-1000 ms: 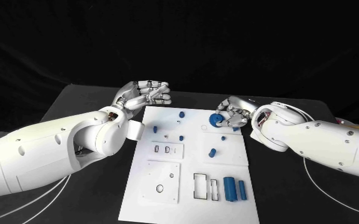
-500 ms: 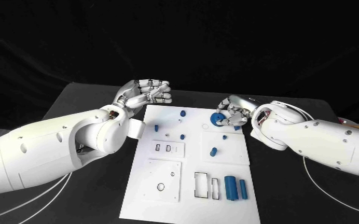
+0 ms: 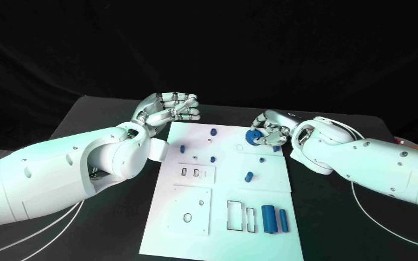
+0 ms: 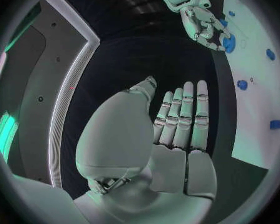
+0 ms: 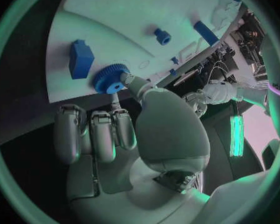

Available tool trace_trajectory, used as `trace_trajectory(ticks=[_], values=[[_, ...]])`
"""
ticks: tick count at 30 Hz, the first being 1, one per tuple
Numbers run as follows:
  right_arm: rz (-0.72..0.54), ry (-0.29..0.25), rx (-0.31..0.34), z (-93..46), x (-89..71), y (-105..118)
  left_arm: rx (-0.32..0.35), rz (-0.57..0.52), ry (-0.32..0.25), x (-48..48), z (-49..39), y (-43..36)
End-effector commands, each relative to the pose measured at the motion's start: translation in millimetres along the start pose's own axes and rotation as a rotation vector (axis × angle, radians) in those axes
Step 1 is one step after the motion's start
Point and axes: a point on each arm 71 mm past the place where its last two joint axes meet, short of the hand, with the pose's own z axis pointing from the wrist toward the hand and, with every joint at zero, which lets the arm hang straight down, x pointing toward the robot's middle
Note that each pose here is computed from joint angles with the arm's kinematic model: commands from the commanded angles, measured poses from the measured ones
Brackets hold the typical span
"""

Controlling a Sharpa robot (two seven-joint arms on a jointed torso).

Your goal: Assemble the parts on the task board

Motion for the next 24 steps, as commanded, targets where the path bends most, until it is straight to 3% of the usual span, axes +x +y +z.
trace_trajectory(ticks=[1,14,24], values=[[-0.050,-0.001,-0.025,-2.4,6.2,1.3,0.005,-0.012,0.020,2.4,0.5,-1.1],[-0.110,-0.146,-0.141,-6.9,0.5,35.5,0.004,-0.013,0.022,2.7,1.0,-0.7],[-0.112,-0.174,-0.212,-1.3,3.6,72.0,0.004,-0.009,0.015,-0.6,2.1,-0.1]])
